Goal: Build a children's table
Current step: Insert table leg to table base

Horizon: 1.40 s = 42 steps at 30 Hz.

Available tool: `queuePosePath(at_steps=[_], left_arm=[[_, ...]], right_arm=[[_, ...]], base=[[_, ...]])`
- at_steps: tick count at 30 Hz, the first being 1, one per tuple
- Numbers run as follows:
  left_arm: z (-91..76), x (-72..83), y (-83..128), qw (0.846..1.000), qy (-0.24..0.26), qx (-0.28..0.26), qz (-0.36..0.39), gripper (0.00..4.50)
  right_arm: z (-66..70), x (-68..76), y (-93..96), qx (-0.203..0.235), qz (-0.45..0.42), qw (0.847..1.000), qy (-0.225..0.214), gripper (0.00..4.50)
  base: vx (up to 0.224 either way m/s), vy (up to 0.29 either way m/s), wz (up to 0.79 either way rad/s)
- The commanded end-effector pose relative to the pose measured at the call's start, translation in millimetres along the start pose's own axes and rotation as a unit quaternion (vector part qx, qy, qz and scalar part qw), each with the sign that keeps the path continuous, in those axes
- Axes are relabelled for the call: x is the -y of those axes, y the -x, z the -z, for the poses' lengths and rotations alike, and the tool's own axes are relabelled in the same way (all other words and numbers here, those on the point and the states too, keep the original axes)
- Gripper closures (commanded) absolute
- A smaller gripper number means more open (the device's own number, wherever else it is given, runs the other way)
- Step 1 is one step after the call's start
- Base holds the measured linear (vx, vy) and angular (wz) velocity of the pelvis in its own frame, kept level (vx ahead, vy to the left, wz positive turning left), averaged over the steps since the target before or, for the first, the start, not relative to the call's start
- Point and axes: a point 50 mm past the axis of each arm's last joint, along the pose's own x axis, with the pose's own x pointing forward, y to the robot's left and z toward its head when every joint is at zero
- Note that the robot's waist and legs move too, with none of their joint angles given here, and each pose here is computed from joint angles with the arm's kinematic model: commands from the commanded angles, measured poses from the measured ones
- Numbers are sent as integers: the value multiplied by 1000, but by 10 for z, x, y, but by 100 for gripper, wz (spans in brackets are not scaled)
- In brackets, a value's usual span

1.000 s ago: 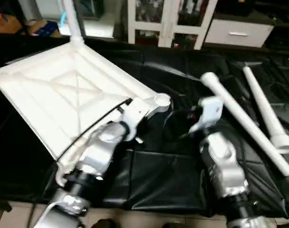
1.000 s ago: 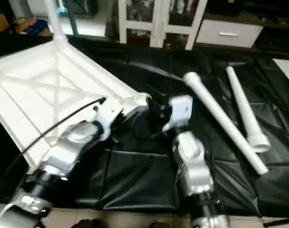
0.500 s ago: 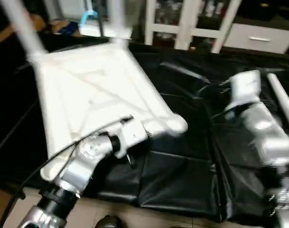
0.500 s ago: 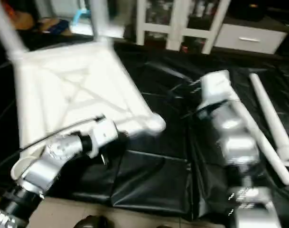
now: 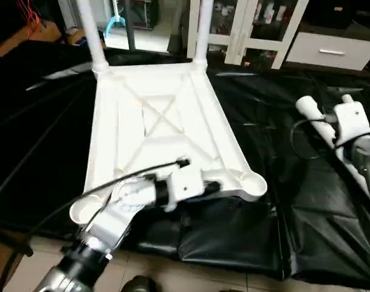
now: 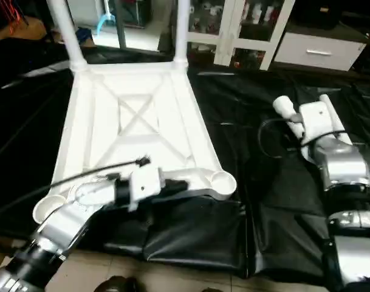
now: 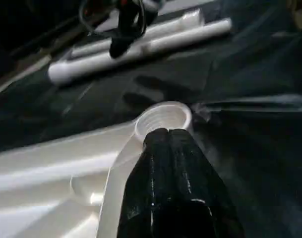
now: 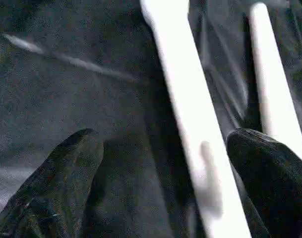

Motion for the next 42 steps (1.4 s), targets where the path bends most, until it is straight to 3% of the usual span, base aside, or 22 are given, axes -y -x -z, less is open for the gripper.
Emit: queuePosePath(at_steps=[1,9,13,15,19,21,27,33,42], left_arm=[[-14,-5,19,1000,-12,3,15,450],[-81,-82,60,999,-21,29,6,450],[-154,-164,125,999,1,40,-4,410],[-186,-174,153,999,9,40,1,398],[-234,-144,174,999,23,33,22,369],[-346,-125,180,997,42,46,42,369],[-487,-81,186,993,81,56,72,369],[-526,-40,213,989,101,45,95,369],[-535,-74,233,991,97,28,86,368]], right_arm=[[40,134,22,-34,8,999,12,10],[145,306,15,-54,9,998,21,10],[218,320,7,-71,-7,997,15,0],[281,287,3,-91,-37,995,-16,0],[364,267,10,-113,-68,990,-50,0],[498,309,23,-141,-61,987,-46,0],[652,308,37,-177,-63,981,-51,0],[761,290,51,-203,-71,975,-60,0],[768,257,39,-203,-71,974,-73,86]], base=[[0,0,0],[0,0,0],[0,0,0],[0,0,0],[0,0,0],[0,0,0],[0,0,0],[0,0,0],[0,0,0]])
